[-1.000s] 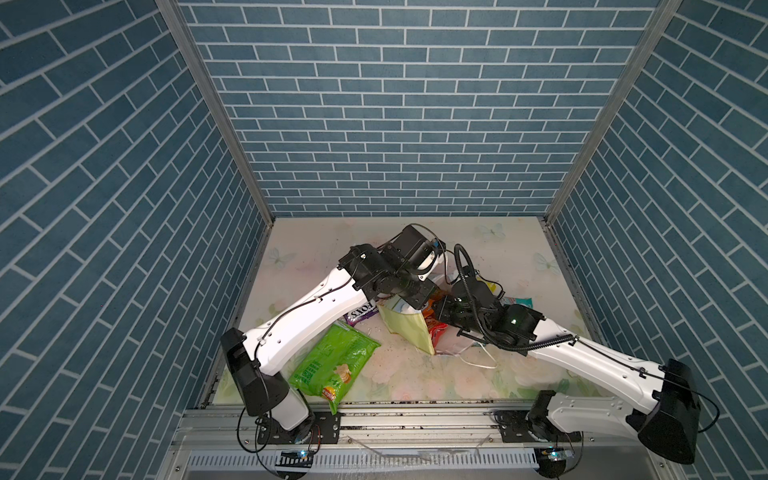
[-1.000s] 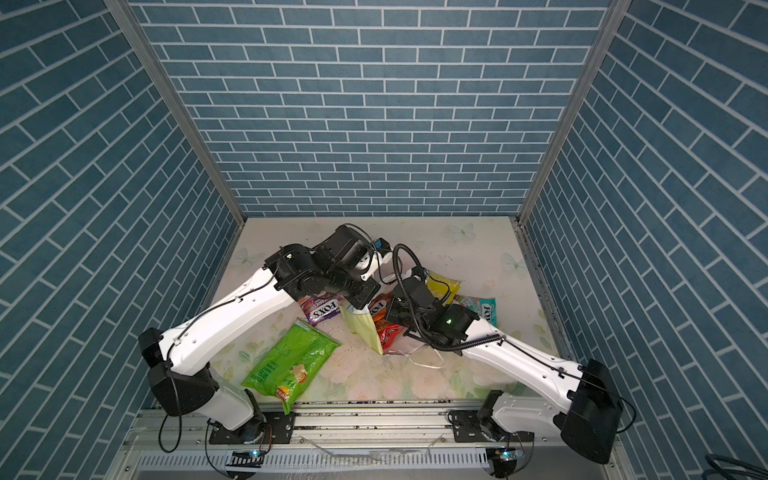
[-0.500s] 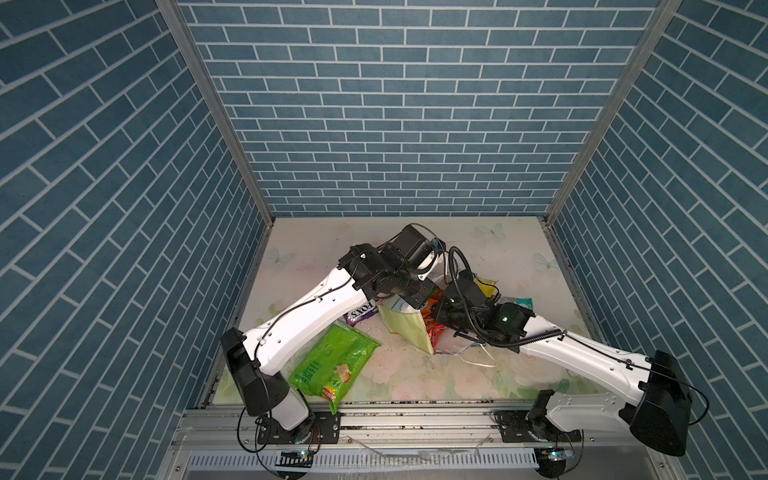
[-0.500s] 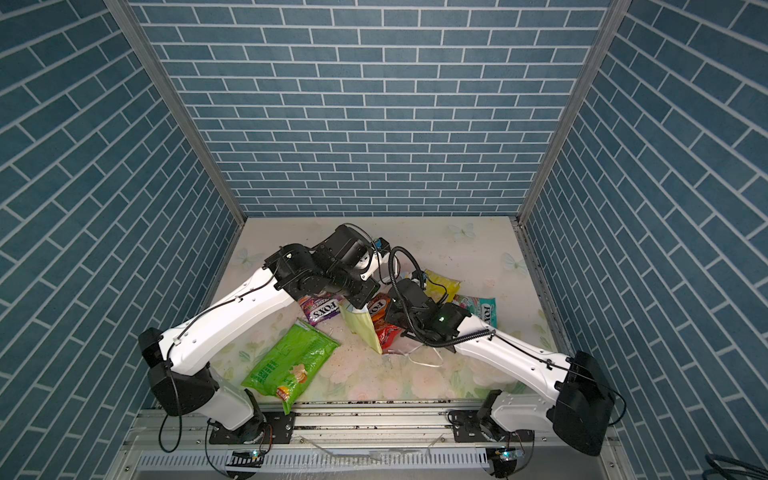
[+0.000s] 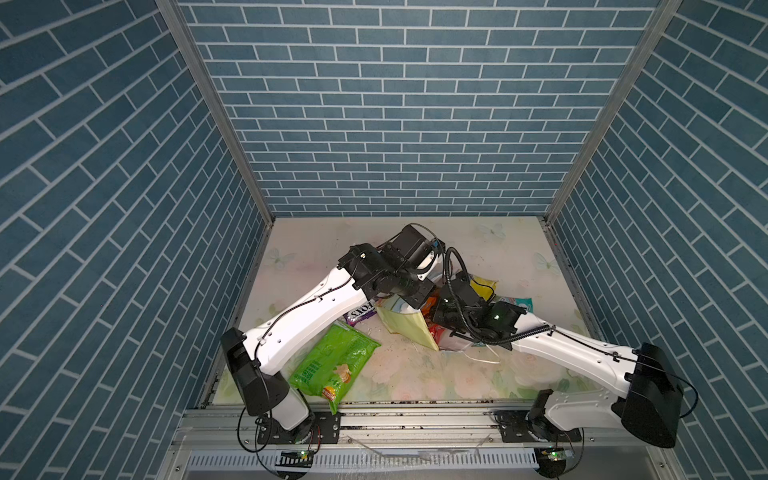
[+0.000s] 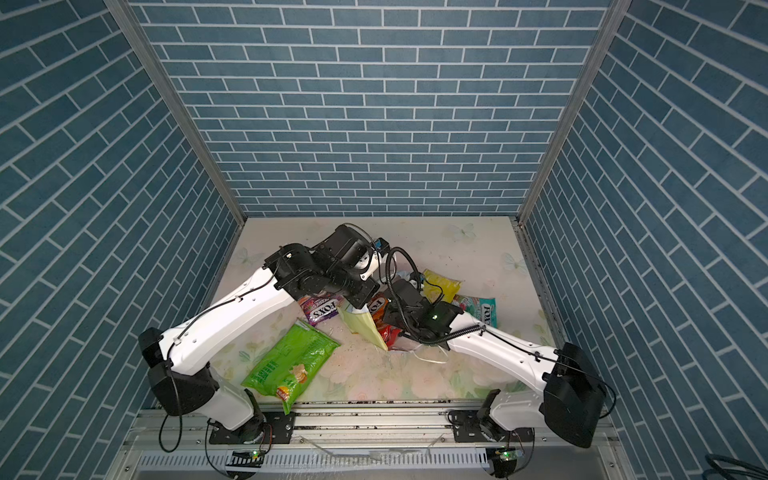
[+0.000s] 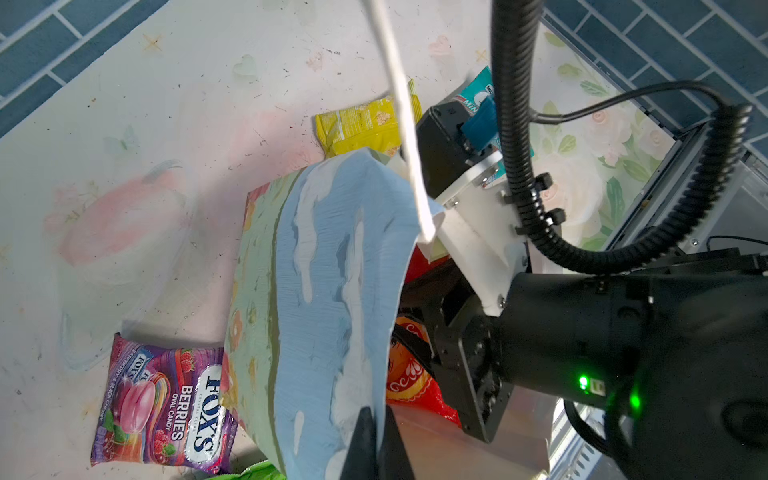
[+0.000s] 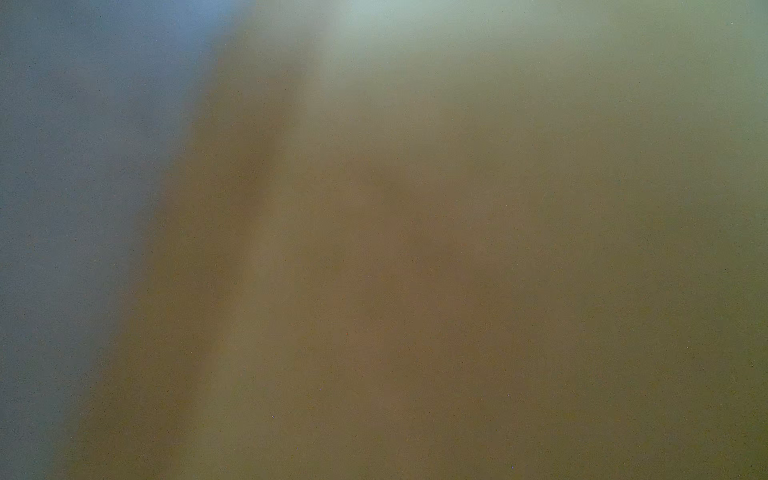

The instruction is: Take the snacks out of the paper bag

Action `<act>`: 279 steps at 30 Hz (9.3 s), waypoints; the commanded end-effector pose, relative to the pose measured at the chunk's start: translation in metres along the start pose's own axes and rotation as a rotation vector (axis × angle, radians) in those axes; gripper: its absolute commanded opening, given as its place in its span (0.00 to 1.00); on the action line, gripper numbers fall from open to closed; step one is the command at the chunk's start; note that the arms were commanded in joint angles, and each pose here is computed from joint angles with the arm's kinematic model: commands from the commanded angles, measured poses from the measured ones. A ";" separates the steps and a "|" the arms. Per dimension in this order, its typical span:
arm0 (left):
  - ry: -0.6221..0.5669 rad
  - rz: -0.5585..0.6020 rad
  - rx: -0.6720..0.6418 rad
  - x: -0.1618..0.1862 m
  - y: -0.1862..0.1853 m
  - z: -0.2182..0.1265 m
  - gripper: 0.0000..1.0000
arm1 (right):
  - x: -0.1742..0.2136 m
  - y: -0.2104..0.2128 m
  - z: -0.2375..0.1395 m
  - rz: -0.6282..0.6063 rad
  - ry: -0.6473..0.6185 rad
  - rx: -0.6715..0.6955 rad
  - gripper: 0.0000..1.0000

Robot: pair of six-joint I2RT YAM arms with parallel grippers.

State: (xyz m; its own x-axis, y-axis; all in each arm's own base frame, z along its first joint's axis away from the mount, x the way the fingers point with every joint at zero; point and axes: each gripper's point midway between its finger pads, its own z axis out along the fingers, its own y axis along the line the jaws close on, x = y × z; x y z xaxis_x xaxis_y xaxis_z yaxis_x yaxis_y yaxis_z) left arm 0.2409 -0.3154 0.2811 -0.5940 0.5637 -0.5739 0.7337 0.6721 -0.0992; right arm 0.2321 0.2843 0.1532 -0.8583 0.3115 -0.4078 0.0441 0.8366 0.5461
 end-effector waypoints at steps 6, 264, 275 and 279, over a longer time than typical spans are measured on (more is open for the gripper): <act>-0.017 0.003 0.004 0.002 0.001 -0.013 0.04 | 0.006 0.018 -0.006 0.000 0.023 -0.094 0.21; -0.074 -0.041 -0.170 -0.008 0.063 -0.013 0.09 | -0.130 0.027 -0.312 -0.401 -0.797 -0.346 0.00; -0.092 -0.037 -0.184 -0.015 0.065 -0.022 0.09 | -0.155 -0.040 -0.282 -0.292 -0.789 0.191 0.00; -0.092 -0.037 -0.182 -0.015 0.064 -0.024 0.09 | -0.158 -0.054 -0.278 -0.270 -0.770 0.293 0.00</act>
State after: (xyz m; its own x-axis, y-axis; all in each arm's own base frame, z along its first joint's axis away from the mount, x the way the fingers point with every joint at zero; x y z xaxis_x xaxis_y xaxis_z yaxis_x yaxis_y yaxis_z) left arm 0.2897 -0.2774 0.2947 -0.5856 0.4957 -0.6414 0.6425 0.7662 0.0055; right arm 0.2252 0.0916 0.3934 -0.2878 0.2084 -0.9348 -0.0188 0.9746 0.2230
